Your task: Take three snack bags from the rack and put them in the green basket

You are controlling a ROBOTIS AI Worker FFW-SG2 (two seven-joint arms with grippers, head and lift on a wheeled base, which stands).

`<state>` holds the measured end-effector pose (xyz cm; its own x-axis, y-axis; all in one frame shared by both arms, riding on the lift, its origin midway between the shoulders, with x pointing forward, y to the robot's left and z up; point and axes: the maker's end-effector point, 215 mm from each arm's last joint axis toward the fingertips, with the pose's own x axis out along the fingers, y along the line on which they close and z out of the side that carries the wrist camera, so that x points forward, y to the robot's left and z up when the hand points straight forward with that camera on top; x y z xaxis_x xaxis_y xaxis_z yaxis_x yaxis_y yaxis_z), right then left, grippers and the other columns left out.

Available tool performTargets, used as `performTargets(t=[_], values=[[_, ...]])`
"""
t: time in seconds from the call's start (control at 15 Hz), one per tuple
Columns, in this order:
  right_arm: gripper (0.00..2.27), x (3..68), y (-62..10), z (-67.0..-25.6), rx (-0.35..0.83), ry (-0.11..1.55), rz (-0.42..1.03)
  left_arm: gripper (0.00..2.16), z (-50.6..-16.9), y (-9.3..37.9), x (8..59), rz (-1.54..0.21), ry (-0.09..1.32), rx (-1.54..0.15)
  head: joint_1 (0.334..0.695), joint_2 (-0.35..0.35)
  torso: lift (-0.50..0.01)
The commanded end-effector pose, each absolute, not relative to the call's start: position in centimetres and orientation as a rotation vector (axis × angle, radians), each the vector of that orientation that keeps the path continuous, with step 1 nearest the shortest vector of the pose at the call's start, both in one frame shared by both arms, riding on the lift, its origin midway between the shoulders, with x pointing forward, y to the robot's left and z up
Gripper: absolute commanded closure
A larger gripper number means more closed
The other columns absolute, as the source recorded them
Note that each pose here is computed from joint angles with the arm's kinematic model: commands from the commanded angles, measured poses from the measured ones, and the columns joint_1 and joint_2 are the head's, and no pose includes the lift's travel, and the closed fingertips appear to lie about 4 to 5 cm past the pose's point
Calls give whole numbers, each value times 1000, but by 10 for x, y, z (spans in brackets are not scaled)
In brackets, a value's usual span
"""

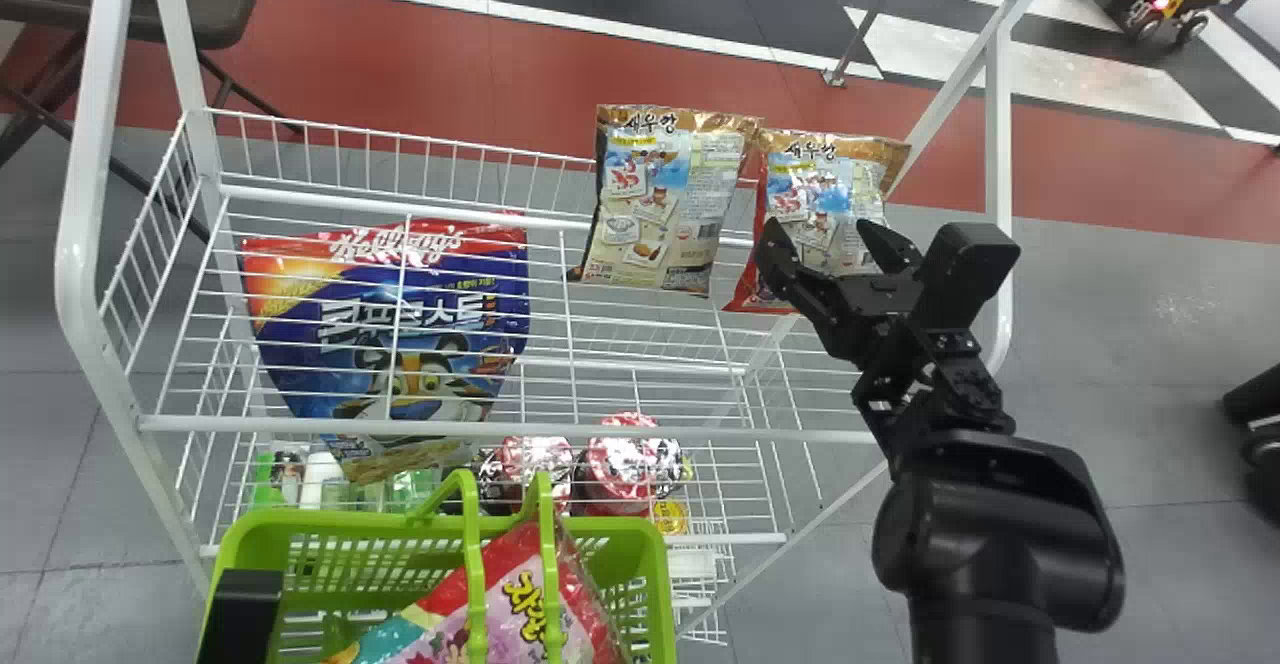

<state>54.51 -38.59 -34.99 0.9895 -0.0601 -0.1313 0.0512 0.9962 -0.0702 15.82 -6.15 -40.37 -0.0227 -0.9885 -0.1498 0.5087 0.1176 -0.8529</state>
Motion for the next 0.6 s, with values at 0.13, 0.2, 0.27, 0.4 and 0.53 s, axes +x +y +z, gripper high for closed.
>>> performTargets(t=[0.13, 0.2, 0.27, 0.4, 0.53], values=[[171, 561, -412, -379, -105, 198, -113, 1366, -404, -60, 162, -1356, 913, -681, 695, -350, -8], [731, 560, -414, -383, -108, 216, -103, 1366, -405, -60, 163, -1354, 914, -680, 695, -350, -8], [1565, 558, -413, -387, -102, 223, -101, 1366, -405, -60, 163, -1352, 916, -679, 695, -350, -8], [2132, 552, -417, -385, -82, 219, -106, 1366, -406, -60, 165, -1350, 916, -679, 695, -350, -8], [2189, 542, -424, -389, -72, 217, -116, 1366, -406, -60, 166, -1350, 916, -678, 695, -350, -8]])
